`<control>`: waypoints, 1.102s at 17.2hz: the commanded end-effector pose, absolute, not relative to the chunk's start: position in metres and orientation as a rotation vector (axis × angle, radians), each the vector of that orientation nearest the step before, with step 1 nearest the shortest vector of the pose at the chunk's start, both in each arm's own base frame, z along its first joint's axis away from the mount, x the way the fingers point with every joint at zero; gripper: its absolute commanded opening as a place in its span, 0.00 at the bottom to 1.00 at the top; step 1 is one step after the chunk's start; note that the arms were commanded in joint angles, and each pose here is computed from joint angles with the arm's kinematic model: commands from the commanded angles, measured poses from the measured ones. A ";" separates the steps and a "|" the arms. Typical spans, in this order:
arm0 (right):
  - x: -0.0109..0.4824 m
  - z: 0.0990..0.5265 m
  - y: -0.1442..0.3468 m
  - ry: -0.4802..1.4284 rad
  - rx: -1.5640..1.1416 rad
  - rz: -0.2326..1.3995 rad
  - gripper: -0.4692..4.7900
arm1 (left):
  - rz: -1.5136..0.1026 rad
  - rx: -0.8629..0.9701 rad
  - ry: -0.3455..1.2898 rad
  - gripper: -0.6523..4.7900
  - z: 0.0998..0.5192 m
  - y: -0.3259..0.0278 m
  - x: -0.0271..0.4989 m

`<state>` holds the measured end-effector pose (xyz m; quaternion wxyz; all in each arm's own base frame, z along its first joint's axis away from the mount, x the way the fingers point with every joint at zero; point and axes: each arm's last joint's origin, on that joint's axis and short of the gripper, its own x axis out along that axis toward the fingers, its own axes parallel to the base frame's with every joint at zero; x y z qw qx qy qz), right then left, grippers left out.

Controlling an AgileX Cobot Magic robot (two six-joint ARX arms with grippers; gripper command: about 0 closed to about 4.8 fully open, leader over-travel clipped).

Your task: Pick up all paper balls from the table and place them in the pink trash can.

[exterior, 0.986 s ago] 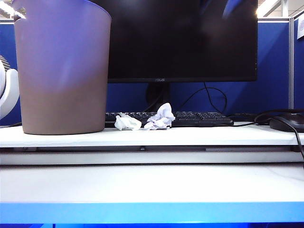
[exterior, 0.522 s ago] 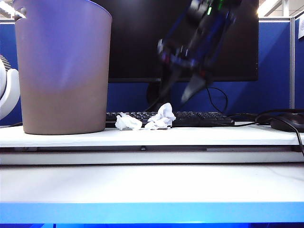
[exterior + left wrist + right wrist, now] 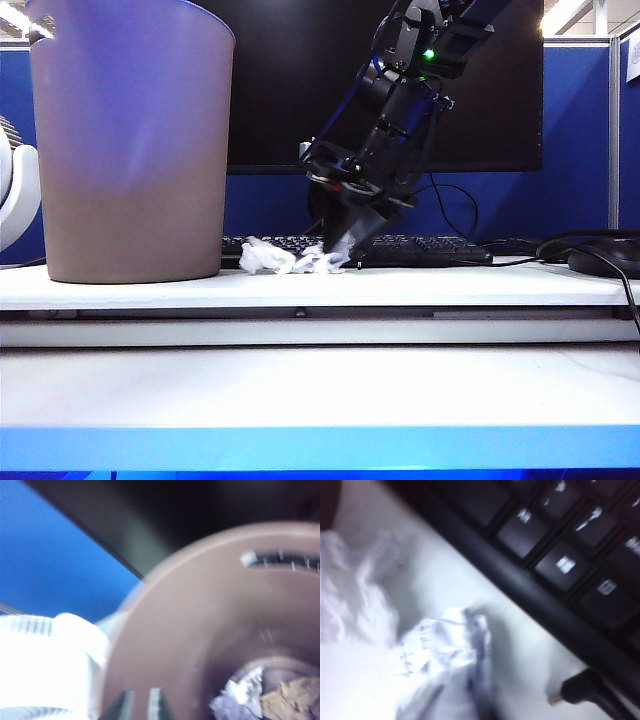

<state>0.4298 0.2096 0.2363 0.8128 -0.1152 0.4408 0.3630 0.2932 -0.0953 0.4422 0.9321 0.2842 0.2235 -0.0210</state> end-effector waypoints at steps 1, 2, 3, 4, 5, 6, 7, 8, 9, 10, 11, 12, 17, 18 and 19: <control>0.425 0.267 0.207 0.828 -0.256 0.766 0.08 | -0.040 0.484 0.378 0.24 0.473 -0.081 0.251; 0.422 0.283 0.206 0.768 -0.253 0.766 0.08 | -0.083 0.442 0.380 0.24 0.477 -0.077 0.238; 0.415 0.317 0.203 0.630 -0.246 0.762 0.08 | -0.189 0.351 0.393 0.24 0.482 -0.073 0.215; 0.402 0.364 0.197 0.424 -0.217 0.760 0.08 | -0.364 0.270 0.423 0.24 0.484 -0.071 0.196; 0.391 0.395 0.193 0.286 -0.167 0.777 0.08 | -0.466 0.230 0.456 0.24 0.482 -0.072 0.188; 0.382 0.419 0.190 0.170 -0.111 0.823 0.08 | -0.540 0.209 0.495 0.24 0.479 -0.073 0.185; 0.369 0.454 0.191 0.051 -0.032 0.918 0.08 | -0.581 0.198 0.563 0.24 0.469 -0.074 0.185; 0.364 0.468 0.200 0.001 -0.030 0.983 0.08 | -0.581 0.197 0.607 0.24 0.460 -0.075 0.187; 0.360 0.477 0.209 -0.035 -0.031 1.007 0.08 | -0.578 0.201 0.648 0.24 0.452 -0.075 0.189; 0.356 0.482 0.231 -0.064 -0.029 1.056 0.08 | -0.557 0.214 0.707 0.24 0.442 -0.075 0.190; 0.356 0.477 0.245 -0.048 -0.025 1.085 0.08 | -0.538 0.229 0.727 0.24 0.439 -0.074 0.190; 0.358 0.465 0.262 -0.019 -0.026 1.113 0.10 | -0.537 0.246 0.727 0.24 0.440 -0.074 0.188; 0.353 0.462 0.254 0.102 -0.062 0.986 1.00 | -0.381 0.300 0.571 0.24 0.458 -0.063 0.172; 0.340 0.475 0.237 0.113 -0.145 0.869 1.00 | -0.324 0.306 0.519 0.24 0.463 -0.060 0.171; 0.335 0.479 0.228 0.135 -0.187 0.813 1.00 | -0.314 0.305 0.498 0.24 0.466 -0.060 0.171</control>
